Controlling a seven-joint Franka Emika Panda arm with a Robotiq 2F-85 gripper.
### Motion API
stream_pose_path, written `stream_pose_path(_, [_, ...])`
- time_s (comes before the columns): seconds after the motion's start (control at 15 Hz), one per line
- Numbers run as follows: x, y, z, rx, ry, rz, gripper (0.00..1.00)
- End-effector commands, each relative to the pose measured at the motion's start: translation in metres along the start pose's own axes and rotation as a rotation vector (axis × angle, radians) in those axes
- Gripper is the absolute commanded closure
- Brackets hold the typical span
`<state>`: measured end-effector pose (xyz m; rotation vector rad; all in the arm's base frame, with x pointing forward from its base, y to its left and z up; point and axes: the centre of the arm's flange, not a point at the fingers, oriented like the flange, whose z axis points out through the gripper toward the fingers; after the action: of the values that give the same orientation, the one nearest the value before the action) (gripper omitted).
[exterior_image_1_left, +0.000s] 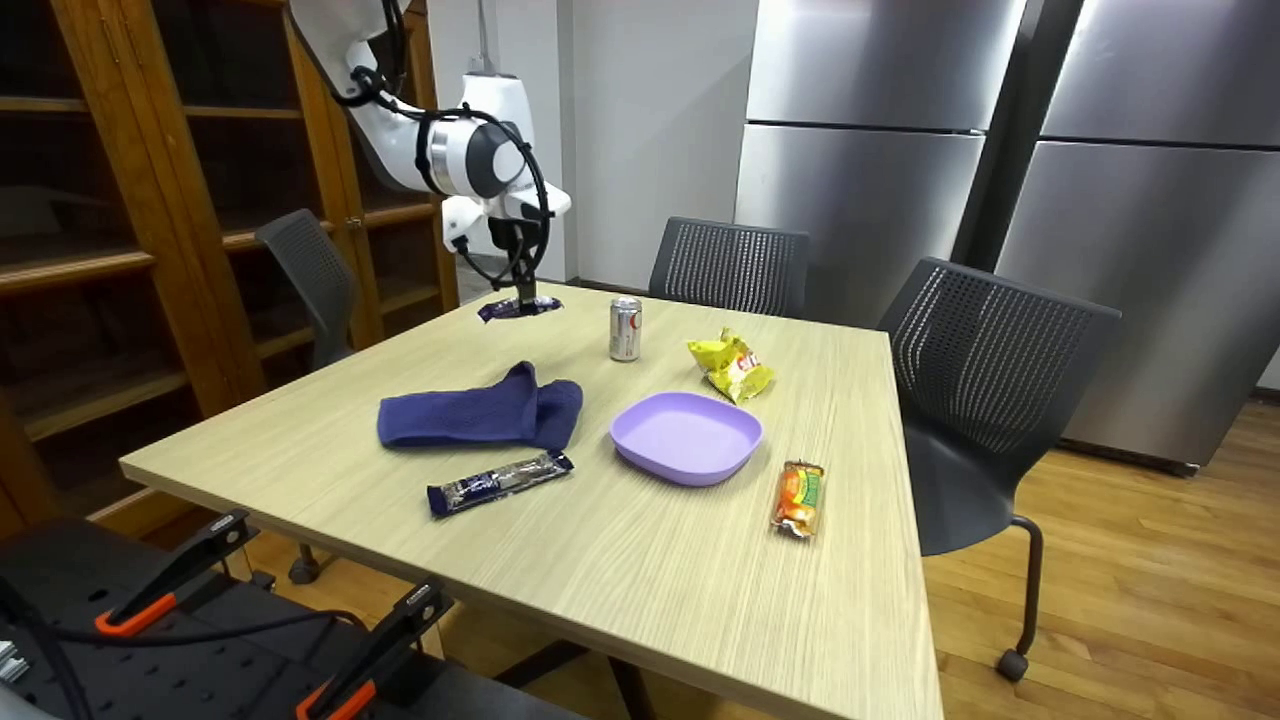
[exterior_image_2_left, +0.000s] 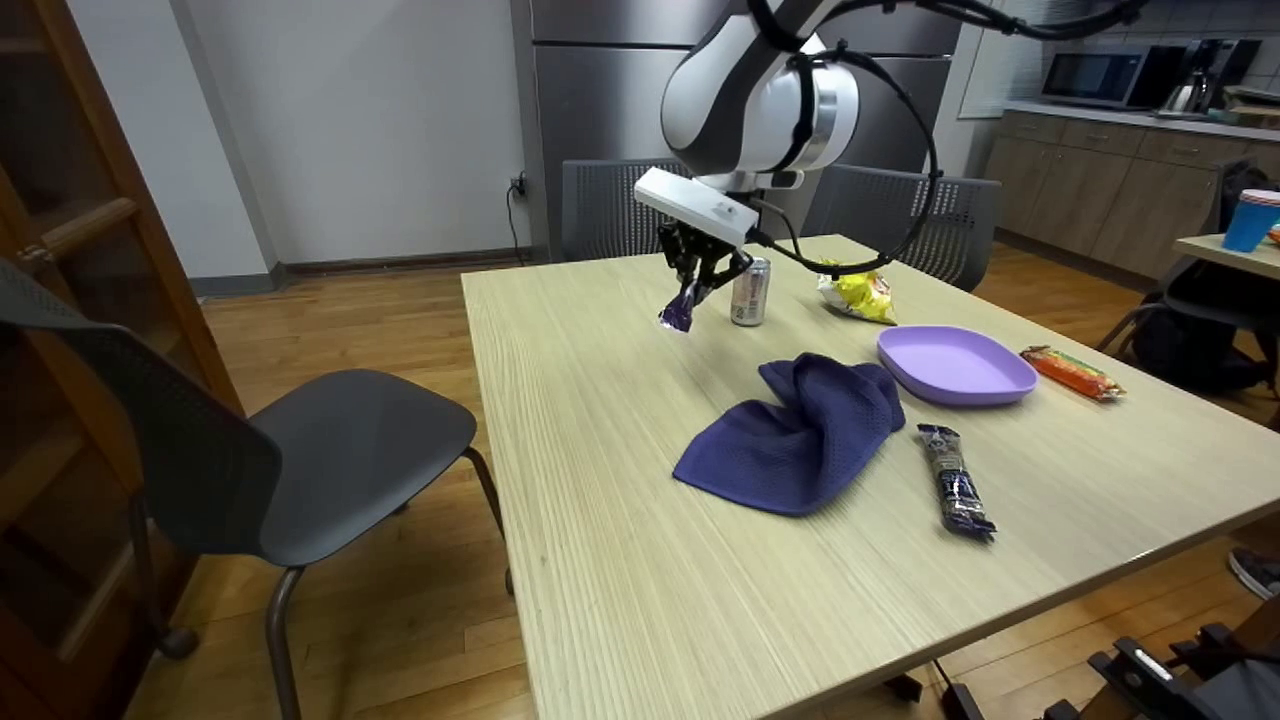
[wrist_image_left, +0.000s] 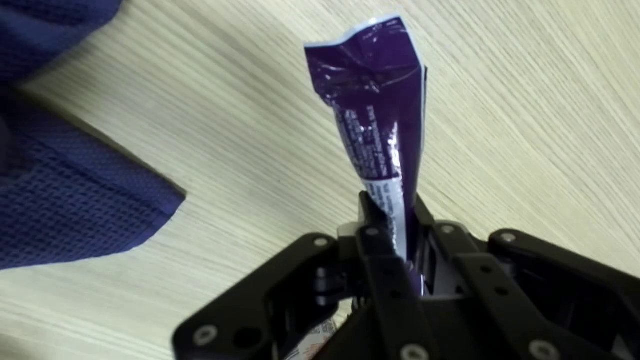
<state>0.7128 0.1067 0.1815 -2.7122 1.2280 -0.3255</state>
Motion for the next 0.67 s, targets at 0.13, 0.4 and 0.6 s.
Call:
stream_pose_path(0.13, [0.018, 0.041, -0.029, -0.031, -0.002, 0.042, 0.96])
stream_pose_path(0.4, [0.036, 0.077, -0.033, -0.070, 0.009, 0.107, 0.96])
stream_pose_path(0.6, [0.049, 0.107, -0.035, -0.110, 0.025, 0.143, 0.96])
